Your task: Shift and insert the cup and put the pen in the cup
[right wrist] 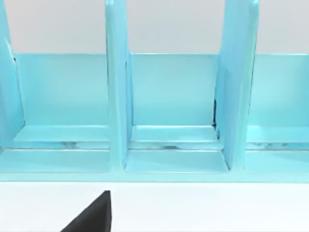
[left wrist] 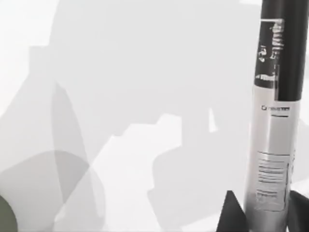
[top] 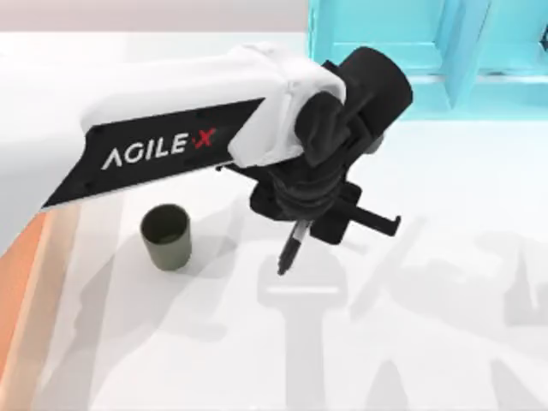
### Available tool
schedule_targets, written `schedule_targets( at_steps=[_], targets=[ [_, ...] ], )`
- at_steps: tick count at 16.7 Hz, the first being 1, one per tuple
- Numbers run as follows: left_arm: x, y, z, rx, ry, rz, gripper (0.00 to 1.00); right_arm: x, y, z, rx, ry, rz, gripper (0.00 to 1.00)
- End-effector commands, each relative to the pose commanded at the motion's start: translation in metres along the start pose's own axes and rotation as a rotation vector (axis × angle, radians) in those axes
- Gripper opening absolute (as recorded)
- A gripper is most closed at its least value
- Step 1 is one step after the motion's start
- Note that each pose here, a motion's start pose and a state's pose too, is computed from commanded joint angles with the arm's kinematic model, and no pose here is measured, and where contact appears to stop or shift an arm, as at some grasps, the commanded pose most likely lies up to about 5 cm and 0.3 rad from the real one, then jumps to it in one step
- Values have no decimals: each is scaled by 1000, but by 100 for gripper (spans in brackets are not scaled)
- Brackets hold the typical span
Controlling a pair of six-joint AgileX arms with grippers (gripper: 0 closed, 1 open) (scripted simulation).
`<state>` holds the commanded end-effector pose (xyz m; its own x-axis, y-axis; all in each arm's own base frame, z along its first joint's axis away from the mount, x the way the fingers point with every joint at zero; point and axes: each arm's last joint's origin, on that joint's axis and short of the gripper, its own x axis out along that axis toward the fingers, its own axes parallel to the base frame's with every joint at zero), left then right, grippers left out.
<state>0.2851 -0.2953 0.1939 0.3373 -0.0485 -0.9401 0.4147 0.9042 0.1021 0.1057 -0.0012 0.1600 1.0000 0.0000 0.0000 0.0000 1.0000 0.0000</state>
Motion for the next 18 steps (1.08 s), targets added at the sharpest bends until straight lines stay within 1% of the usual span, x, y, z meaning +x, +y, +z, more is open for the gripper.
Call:
schedule_targets(
  at_steps=[3, 6, 12, 18],
  targets=[
    [7, 17, -13, -40, -175, -18, 0, 0, 0, 0, 0, 0, 0, 100],
    [7, 38, -31, -88, -372, -42, 0, 0, 0, 0, 0, 0, 0, 100],
    [-3, 80, -85, -147, -754, -63, 0, 0, 0, 0, 0, 0, 0, 100],
    [-20, 118, -144, -180, -1099, -23, 0, 0, 0, 0, 0, 0, 0, 100]
  ],
)
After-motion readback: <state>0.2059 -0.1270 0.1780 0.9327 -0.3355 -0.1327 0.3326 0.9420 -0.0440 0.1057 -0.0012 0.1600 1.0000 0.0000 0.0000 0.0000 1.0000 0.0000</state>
